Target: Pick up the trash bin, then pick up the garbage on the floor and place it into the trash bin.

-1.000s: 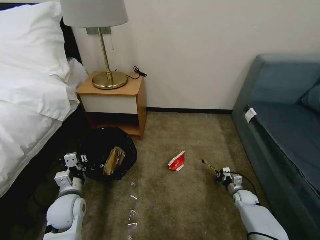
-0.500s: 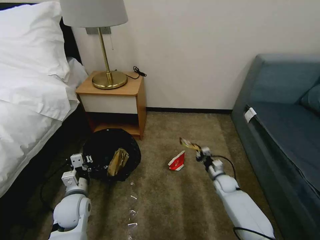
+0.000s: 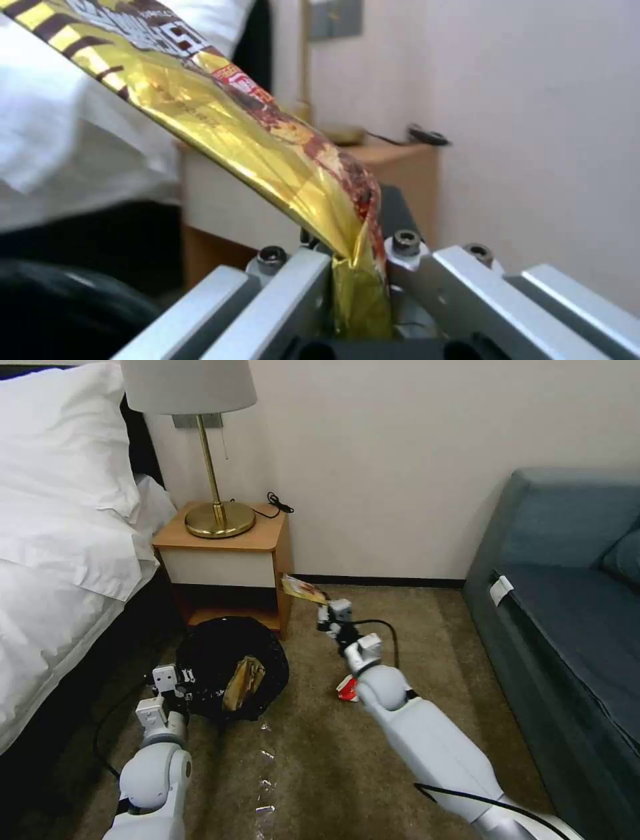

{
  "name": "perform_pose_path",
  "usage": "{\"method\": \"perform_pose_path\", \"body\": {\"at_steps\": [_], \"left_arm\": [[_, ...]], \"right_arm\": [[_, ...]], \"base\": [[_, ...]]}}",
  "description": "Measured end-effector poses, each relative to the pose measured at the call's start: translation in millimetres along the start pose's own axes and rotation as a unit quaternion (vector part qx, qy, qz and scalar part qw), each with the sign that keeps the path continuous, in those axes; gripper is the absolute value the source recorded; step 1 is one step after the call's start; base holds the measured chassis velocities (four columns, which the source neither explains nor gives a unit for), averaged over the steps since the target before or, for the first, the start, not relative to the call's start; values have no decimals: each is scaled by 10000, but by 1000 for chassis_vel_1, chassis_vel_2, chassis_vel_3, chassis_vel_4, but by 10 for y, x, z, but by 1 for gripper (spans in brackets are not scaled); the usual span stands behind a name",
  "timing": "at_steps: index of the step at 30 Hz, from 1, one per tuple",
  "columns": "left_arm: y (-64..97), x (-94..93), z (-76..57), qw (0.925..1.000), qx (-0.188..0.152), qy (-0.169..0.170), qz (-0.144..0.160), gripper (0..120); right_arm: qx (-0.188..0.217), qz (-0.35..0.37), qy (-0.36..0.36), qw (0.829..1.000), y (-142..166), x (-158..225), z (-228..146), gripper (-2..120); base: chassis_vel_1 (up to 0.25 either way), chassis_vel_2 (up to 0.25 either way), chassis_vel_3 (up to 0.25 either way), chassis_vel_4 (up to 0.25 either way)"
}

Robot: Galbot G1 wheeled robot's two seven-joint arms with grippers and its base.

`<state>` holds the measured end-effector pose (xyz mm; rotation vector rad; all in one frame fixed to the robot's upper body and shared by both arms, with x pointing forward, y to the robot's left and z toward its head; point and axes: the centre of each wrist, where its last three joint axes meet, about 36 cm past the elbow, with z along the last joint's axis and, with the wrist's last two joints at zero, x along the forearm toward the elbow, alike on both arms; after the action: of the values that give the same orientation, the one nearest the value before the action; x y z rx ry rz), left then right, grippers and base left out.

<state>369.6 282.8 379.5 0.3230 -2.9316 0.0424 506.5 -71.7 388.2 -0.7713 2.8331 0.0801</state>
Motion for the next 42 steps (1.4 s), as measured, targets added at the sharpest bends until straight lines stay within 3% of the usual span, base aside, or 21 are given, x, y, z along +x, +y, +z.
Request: {"method": "perform_pose_path", "body": {"at_steps": [1, 6, 16, 30, 38, 42], "left_arm": [[0, 0, 0, 10000, 0, 0, 0, 4], [-18, 4, 7, 10000, 14, 9, 16, 4], [-92, 19, -33, 9998, 172, 23, 22, 4], [-280, 36, -96, 9988, 463, 96, 137, 4], [-282, 39, -101, 9988, 458, 90, 117, 4], [-274, 39, -103, 9989, 452, 86, 106, 4]], "right_arm": [[0, 0, 0, 10000, 0, 0, 0, 0], [-708, -48, -7, 9975, 635, 22, -260, 0], [-1348, -121, 68, 9908, 1217, -8, -270, 0], [-1729, 8, 463, 9838, 1553, 206, 247, 0], [-1633, 70, 615, 9846, 1638, 353, 444, 0], [-1574, 61, 610, 9856, 1634, 361, 454, 7]], "base": [[0, 0, 0, 0], [0, 0, 0, 0], [0, 0, 0, 0], [0, 0, 0, 0], [0, 0, 0, 0], [0, 0, 0, 0]]}}
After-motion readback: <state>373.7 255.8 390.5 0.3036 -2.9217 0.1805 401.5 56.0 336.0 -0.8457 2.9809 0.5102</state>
